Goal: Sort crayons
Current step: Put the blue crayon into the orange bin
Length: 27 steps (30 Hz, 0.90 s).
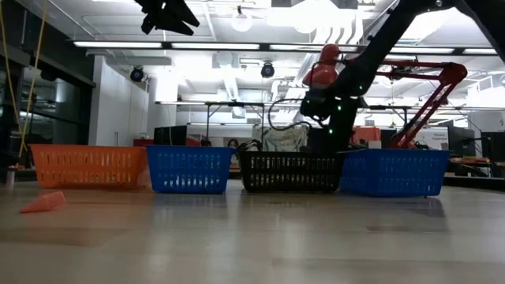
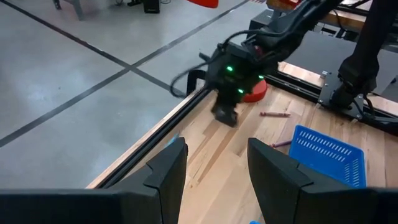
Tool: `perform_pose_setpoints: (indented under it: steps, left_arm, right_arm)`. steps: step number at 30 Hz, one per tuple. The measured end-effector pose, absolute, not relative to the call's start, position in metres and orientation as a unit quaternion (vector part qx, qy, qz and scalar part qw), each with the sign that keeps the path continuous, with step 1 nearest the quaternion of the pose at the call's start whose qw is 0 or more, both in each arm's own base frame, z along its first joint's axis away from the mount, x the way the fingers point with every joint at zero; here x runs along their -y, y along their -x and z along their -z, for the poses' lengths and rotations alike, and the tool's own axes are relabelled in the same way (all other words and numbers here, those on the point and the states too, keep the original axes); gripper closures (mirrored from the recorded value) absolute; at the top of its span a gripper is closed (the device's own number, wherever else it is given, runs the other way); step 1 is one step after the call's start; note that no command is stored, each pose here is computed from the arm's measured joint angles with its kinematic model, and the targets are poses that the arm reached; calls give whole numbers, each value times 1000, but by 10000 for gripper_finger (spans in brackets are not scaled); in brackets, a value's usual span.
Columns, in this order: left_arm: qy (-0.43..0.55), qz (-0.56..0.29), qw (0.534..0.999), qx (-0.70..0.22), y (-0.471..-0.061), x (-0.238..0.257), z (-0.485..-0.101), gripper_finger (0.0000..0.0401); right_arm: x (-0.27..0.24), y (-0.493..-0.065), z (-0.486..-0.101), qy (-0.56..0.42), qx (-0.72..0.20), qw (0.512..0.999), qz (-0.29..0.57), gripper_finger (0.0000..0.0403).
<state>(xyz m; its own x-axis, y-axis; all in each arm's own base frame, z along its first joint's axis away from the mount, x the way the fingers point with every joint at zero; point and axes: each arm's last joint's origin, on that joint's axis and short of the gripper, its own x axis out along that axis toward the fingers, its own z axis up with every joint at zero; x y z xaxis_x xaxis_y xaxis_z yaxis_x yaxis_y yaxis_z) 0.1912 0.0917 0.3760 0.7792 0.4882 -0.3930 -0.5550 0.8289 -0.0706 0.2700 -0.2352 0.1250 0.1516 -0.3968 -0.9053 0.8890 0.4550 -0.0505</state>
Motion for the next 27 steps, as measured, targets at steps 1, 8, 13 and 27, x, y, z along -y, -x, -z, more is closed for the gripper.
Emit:
perform_pose_setpoints:
  steps: [1, 8, 13, 27]
  left_arm:
    - [92, -278, 939, -183, -191, -92, -376, 244]
    - [92, -278, 939, -183, -191, -92, -376, 245]
    - [93, -278, 937, -189, -195, -93, -373, 245]
    - [116, -233, 923, -283, -252, -117, -322, 245]
  right_arm:
    - [231, -272, -128, -262, -475, 717, 438, 403]
    - [226, -280, -166, -286, -397, 796, 356, 403]
    - [222, -285, -177, -299, -369, 832, 288, 403]
    - [176, -239, -251, -227, -370, 894, 112, 403]
